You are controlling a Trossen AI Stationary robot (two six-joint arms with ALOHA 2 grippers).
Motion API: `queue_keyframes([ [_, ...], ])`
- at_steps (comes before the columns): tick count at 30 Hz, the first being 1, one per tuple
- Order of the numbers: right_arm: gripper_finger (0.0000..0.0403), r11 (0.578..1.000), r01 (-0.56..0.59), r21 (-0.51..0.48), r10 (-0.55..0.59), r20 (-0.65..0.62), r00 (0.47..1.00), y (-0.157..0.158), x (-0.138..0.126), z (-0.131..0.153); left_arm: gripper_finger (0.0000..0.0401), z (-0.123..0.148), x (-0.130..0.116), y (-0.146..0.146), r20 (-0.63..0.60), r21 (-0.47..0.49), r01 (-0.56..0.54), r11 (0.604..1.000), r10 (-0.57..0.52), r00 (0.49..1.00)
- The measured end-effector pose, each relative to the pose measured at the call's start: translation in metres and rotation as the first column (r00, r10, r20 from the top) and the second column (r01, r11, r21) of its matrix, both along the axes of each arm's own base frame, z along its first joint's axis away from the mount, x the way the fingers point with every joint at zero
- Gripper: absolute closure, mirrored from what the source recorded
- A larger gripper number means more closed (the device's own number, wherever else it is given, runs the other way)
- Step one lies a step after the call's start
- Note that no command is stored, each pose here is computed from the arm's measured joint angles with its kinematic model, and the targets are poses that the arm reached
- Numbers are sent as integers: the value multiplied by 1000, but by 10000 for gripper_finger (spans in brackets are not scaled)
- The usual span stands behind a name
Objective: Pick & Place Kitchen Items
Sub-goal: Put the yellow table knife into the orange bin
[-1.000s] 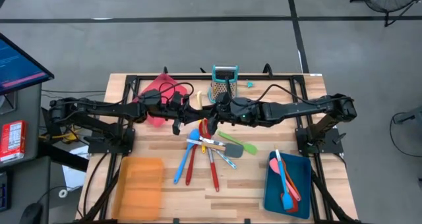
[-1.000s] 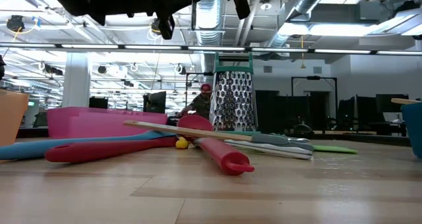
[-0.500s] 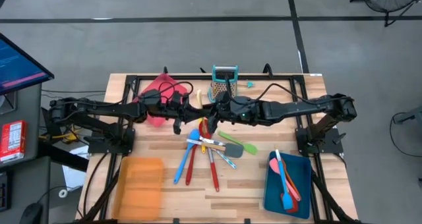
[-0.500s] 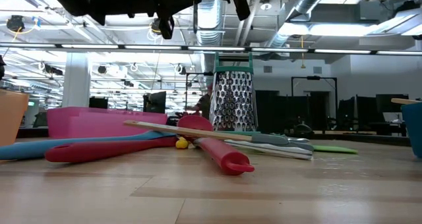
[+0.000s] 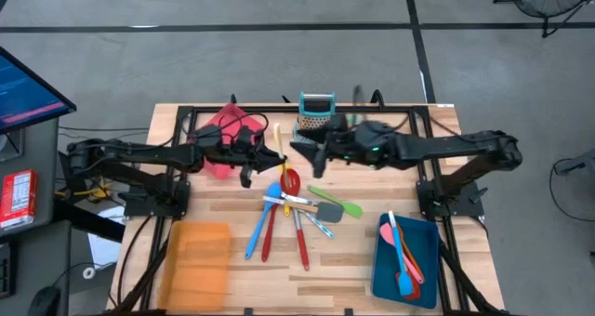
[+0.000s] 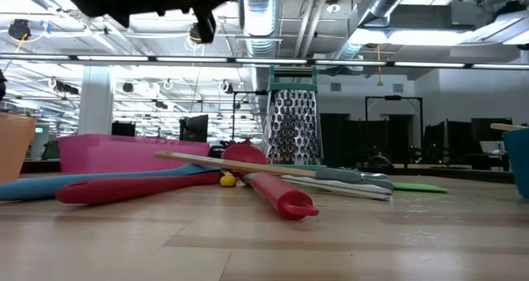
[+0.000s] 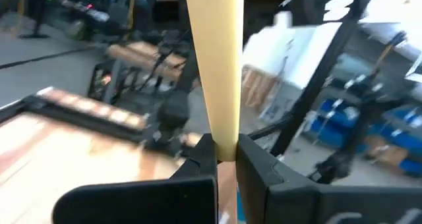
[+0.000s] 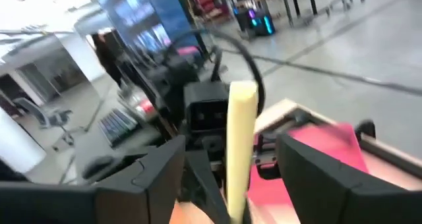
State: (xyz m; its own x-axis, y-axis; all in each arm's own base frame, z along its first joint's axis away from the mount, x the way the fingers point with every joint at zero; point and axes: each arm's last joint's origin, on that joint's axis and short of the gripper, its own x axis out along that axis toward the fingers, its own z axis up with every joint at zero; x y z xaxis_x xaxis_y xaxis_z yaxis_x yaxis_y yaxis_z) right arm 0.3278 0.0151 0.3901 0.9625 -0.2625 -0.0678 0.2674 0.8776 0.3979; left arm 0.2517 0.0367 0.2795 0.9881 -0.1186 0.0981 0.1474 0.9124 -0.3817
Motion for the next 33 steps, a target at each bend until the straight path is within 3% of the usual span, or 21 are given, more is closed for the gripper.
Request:
queue_keyframes([
  [6,180,995,-59,-76,66,94,993,15,-37,34,395,34,-28,-13,138,-61,158,986,-148,979],
  [11,190,982,-112,-150,134,142,981,29,-63,53,394,68,-69,-31,284,-36,349,936,-326,902],
  [17,199,969,-144,-200,179,171,969,38,-81,64,394,94,-119,-44,432,-44,459,887,-398,810],
  [23,208,967,-148,-206,184,168,969,39,-82,64,394,103,-145,-49,487,-118,546,829,-431,760],
  [26,211,967,-151,-207,185,152,971,39,-82,63,394,102,-146,-49,462,-204,579,789,-444,768],
  [28,213,966,-155,-209,185,135,973,39,-82,61,394,96,-142,-51,397,-307,597,741,-471,788],
  [31,215,966,-155,-208,185,134,974,39,-82,61,394,81,-133,-56,229,-459,588,666,-551,803],
  [33,216,966,-156,-207,185,132,974,39,-82,61,394,68,-129,-60,97,-542,548,637,-600,794],
])
